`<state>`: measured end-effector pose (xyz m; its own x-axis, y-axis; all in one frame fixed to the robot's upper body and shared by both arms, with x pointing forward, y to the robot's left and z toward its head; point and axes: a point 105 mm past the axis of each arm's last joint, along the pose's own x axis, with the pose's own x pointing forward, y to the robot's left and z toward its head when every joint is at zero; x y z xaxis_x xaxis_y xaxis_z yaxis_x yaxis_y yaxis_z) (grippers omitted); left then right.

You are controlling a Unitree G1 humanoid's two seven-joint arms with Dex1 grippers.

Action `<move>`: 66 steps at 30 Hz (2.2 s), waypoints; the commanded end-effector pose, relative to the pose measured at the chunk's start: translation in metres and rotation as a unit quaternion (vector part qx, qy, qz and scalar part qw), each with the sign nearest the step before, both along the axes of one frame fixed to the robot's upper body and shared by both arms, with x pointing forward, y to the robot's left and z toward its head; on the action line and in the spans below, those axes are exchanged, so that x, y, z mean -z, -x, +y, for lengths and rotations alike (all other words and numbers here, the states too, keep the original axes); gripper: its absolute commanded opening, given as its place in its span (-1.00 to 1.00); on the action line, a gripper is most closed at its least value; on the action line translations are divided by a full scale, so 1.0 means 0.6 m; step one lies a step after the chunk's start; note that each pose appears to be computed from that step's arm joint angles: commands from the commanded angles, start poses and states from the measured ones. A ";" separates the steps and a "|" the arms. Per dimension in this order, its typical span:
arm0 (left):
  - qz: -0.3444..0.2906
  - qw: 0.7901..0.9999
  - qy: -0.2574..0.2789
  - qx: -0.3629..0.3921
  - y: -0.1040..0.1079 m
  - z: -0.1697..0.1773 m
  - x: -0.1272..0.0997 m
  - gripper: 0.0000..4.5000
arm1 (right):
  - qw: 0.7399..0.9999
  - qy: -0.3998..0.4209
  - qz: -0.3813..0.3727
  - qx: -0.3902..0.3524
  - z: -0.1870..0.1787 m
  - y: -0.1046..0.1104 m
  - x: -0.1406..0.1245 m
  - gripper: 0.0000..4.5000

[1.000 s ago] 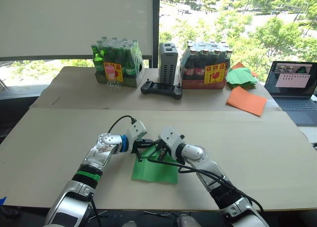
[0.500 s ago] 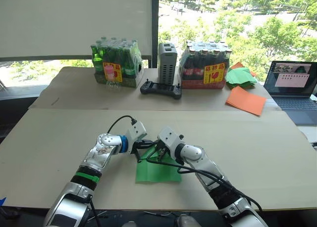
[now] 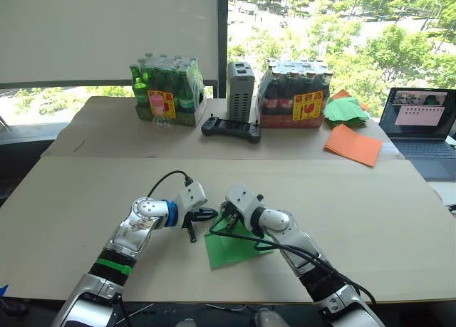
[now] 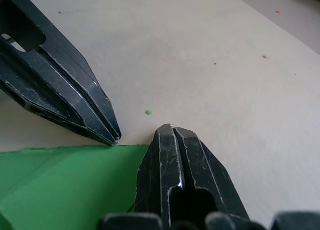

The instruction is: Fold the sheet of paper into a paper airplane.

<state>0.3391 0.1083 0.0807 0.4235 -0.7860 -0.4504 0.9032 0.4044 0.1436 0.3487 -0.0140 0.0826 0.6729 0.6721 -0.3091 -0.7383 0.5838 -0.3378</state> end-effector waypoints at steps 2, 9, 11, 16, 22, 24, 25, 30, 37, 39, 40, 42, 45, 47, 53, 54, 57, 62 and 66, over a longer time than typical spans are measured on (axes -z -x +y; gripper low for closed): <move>-0.002 0.999 0.039 -0.012 -0.009 -0.001 -0.035 -0.99 | 1.000 0.004 0.018 -0.008 0.005 0.006 0.014 -1.00; 0.001 0.999 0.053 -0.010 -0.008 -0.006 -0.043 -0.99 | 1.000 0.005 0.020 -0.009 0.005 0.007 0.016 -1.00; 0.003 0.998 0.056 -0.005 -0.005 -0.011 -0.042 -0.99 | 1.000 0.005 0.021 -0.009 0.005 0.008 0.016 -1.00; 0.007 0.998 0.057 0.004 0.000 -0.022 -0.036 -0.99 | 1.000 0.006 0.021 -0.008 0.004 0.008 0.017 -1.00; 0.017 1.000 0.009 0.020 0.016 -0.018 0.002 -0.99 | 1.000 0.006 0.021 -0.006 0.003 0.008 0.017 -1.00; 0.018 1.000 -0.009 0.024 0.020 -0.012 0.013 -0.99 | 1.000 0.006 0.022 -0.005 0.002 0.008 0.017 -1.00; 0.017 0.999 -0.015 0.026 0.021 -0.010 0.016 -0.99 | 1.000 0.006 0.022 -0.005 0.002 0.009 0.017 -1.00; 0.017 0.999 -0.036 0.031 0.028 0.000 0.027 -0.99 | 1.000 0.005 0.023 -0.004 0.002 0.010 0.017 -1.00; 0.030 0.998 -0.044 0.045 0.052 0.013 0.030 -0.99 | 1.000 0.006 0.025 -0.003 0.002 0.009 0.018 -1.00; 0.036 0.997 -0.044 0.050 0.061 0.017 0.031 -0.99 | 1.000 0.006 0.024 -0.003 0.003 0.009 0.017 -1.00; 0.038 0.997 -0.046 0.051 0.065 0.020 0.033 -0.99 | 1.000 0.005 0.024 -0.003 0.003 0.009 0.017 -1.00; 0.039 0.996 -0.055 0.051 0.072 0.028 0.035 -0.99 | 1.000 0.005 0.024 -0.004 0.003 0.009 0.017 -1.00; 0.042 0.996 -0.058 0.047 0.080 0.038 0.036 -0.99 | 1.000 0.005 0.023 -0.004 0.003 0.008 0.017 -1.00; 0.043 0.996 -0.064 0.044 0.085 0.046 0.036 -0.99 | 1.000 0.005 0.023 -0.005 0.004 0.008 0.016 -1.00; 0.047 0.996 -0.066 0.037 0.099 0.058 0.031 -0.99 | 1.000 0.005 0.022 -0.007 0.004 0.007 0.016 -1.00; 0.046 0.996 -0.067 0.033 0.100 0.060 0.031 -0.99 | 1.000 0.005 0.022 -0.008 0.005 0.007 0.015 -1.00; 0.041 0.997 -0.065 0.024 0.098 0.064 0.026 -0.99 | 1.000 0.003 0.019 -0.011 0.007 0.007 0.013 -1.00; 0.017 0.999 -0.042 0.004 0.082 0.067 -0.009 -0.99 | 0.998 -0.062 -0.001 -0.015 0.006 0.010 -0.042 -1.00; -0.001 1.000 -0.019 -0.008 0.071 0.075 -0.047 -0.99 | 0.992 -0.126 -0.014 -0.025 -0.008 0.028 -0.103 -1.00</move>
<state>0.2902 0.1518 0.0851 0.4004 -0.7469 -0.5308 0.9076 0.4031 0.1175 0.3375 -0.0163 0.1113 0.6459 0.7335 -0.2115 -0.7631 0.6124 -0.2066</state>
